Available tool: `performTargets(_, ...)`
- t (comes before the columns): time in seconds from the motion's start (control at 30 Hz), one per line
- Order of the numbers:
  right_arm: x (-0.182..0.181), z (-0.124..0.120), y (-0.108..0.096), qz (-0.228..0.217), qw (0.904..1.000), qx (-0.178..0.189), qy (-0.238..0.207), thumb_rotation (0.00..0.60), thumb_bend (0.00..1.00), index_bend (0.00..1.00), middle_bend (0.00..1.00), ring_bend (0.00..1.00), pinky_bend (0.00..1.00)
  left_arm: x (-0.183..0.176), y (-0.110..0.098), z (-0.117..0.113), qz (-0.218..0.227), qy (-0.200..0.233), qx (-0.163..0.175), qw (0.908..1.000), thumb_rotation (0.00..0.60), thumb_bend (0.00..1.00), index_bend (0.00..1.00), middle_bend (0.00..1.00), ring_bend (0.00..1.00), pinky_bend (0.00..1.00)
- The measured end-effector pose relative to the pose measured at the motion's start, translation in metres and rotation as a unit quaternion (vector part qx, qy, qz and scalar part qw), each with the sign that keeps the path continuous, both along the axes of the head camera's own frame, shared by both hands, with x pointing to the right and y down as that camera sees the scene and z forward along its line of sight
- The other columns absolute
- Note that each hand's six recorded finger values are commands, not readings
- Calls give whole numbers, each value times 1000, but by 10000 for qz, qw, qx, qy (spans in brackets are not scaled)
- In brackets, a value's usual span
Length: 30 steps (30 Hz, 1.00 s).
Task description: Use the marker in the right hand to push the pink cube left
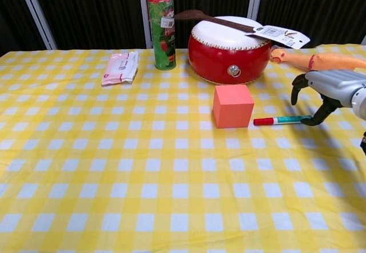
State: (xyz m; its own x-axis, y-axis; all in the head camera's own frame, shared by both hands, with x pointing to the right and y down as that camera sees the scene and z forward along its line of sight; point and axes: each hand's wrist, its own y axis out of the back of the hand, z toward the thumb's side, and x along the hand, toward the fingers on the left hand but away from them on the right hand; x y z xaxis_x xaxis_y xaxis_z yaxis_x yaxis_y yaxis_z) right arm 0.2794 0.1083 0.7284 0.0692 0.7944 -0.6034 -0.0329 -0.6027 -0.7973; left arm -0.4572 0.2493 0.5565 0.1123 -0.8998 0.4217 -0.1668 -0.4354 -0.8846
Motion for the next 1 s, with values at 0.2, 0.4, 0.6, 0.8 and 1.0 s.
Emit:
performTargets(0.2, 2, 5, -4, 98, 9999, -3, -57, 600, 348, 427, 157, 31, 78, 0, -1, 0, -25, 8, -2, 10000, 600, 32, 0, 0, 0, 0)
performTargets(0.4, 4, 11, -3, 148, 9999, -50, -45, 600, 348, 433, 160, 32, 78, -1, -2, 1, -45, 10, -25, 10000, 600, 32, 0, 0, 0, 0)
performTargets(0.6, 4, 18, -2, 168, 9998, -100, -44, 600, 349, 447, 167, 33, 78, -2, -3, 2, -80, 18, -37, 10000, 600, 32, 0, 0, 0, 0)
performTargets(0.8, 4, 23, -2, 159, 9998, -95, -10, 600, 348, 495, 188, 36, 79, -2, -4, 2, -91, 23, -46, 9999, 600, 32, 0, 0, 0, 0)
performTargets(1.0, 2, 27, 0, 139, 9998, -105, -22, 600, 362, 565, 210, 40, 79, -2, -4, 2, -104, 38, -55, 9999, 600, 32, 0, 0, 0, 0)
